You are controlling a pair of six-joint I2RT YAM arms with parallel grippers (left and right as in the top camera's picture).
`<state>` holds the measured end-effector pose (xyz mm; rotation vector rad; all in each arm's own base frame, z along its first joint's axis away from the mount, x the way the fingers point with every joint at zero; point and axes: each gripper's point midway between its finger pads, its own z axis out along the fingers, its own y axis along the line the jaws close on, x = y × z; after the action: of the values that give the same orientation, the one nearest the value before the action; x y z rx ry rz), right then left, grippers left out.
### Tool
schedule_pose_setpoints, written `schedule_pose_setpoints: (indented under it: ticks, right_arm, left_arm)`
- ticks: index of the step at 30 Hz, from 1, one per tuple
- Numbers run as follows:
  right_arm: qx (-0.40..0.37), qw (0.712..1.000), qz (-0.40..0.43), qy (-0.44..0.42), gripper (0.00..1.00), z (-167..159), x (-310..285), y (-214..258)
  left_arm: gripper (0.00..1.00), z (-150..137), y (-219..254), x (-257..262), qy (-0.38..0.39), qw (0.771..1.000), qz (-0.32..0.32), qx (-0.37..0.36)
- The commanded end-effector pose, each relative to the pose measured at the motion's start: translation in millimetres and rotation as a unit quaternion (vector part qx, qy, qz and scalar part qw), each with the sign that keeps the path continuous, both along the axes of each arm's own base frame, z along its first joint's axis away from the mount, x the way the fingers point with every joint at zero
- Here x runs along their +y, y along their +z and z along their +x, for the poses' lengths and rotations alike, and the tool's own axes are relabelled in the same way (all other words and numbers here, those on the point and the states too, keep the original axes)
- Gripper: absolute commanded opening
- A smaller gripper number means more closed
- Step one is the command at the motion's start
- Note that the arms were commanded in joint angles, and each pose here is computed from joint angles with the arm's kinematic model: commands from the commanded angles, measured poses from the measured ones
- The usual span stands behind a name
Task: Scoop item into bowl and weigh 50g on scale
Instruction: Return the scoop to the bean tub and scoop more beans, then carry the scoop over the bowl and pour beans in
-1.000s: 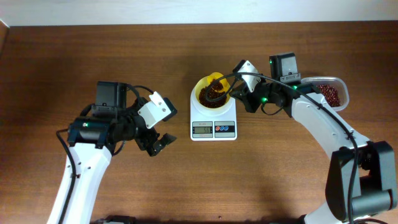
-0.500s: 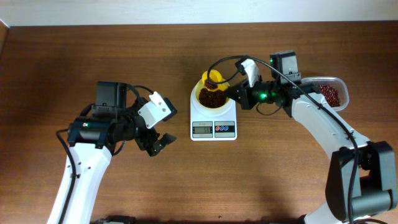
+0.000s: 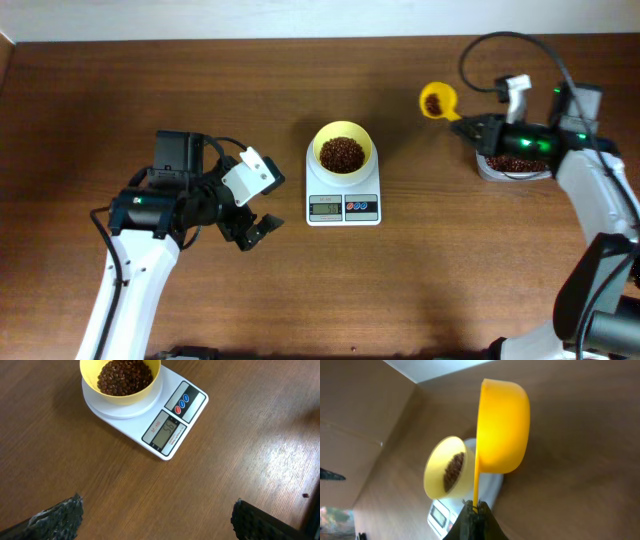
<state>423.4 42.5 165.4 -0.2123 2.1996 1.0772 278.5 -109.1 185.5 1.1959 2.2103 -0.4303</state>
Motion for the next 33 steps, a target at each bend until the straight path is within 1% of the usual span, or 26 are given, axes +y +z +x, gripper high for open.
schedule_pose_setpoints:
  ticks: [1,4,5,6,7,8,12,16,18,20,22,27,29,31,32,33]
  right_arm:
    - [-0.018,0.999,-0.032,-0.021,0.04,-13.4,-41.4,4.0]
    - [0.004,0.998,-0.04,-0.045,0.04,-33.6,-76.4,-5.7]
    - [0.025,0.996,-0.046,-0.068,0.04,-41.4,-93.4,-12.0]
    - [0.044,0.993,-0.066,-0.09,0.04,-45.6,-108.4,-20.3]
    - [0.07,0.985,-0.103,-0.115,0.04,-51.0,-127.0,-32.9]
    - [0.078,0.98,-0.14,-0.121,0.04,-54.7,-138.6,-41.2]
    - [0.071,0.963,-0.232,-0.115,0.04,-56.3,-160.5,-54.3]
    - [0.025,0.952,-0.272,-0.135,0.04,-45.4,-173.4,-33.3]
    - [0.027,0.934,-0.32,-0.155,0.04,-49.2,-185.9,-23.8]
    - [0.015,0.922,-0.352,-0.161,0.04,-49.8,-184.4,-9.4]
    - [0.021,0.907,-0.389,-0.159,0.04,-48.9,-181.4,-7.6]
    - [0.06,0.843,-0.516,-0.141,0.04,-47.0,-169.6,-16.3]
    - [0.046,0.845,-0.517,-0.133,0.04,-43.6,-157.9,-11.1]
    - [0.029,0.846,-0.514,-0.14,0.04,-46.3,-151.6,4.6]
    - [-0.024,0.894,-0.43,-0.119,0.04,-39.9,-114.6,24.5]
    - [-0.101,0.942,-0.316,-0.054,0.04,-36.8,-62.5,50.7]
  left_arm:
    - [0.99,-0.4,-0.9,1.3,-0.003,1.0,0.001,-0.001]
    - [0.99,-0.6,-1.1,1.3,-0.003,1.0,0.001,-0.001]
    - [0.99,-0.5,-0.9,1.3,-0.003,1.0,0.001,-0.001]
    - [0.99,-0.4,-0.9,1.3,-0.003,1.0,0.001,-0.001]
    - [0.99,-0.5,-0.9,1.3,-0.003,1.0,0.001,-0.001]
    - [0.99,-0.5,-0.9,1.3,-0.003,1.0,0.001,-0.001]
    - [0.99,-0.5,-0.9,1.3,-0.003,1.0,0.001,-0.001]
    - [0.99,-0.4,-0.9,1.3,-0.003,1.0,0.001,-0.001]
    - [0.99,-0.5,-0.9,1.3,-0.003,1.0,0.001,-0.001]
    - [0.99,-0.5,-0.9,1.3,-0.003,1.0,0.001,-0.001]
    - [0.99,-0.6,-1.1,1.3,-0.003,1.0,0.001,-0.001]
    - [0.99,-0.5,-0.9,1.3,-0.003,1.0,0.001,-0.001]
    - [0.99,-0.5,-0.9,1.3,-0.003,1.0,0.001,-0.001]
    - [0.99,-0.5,-0.9,1.3,-0.003,1.0,0.001,-0.001]
    - [0.99,-0.6,-1.1,1.3,-0.003,1.0,0.001,-0.001]
    - [0.99,-0.4,-0.9,1.3,-0.003,1.0,0.001,-0.001]
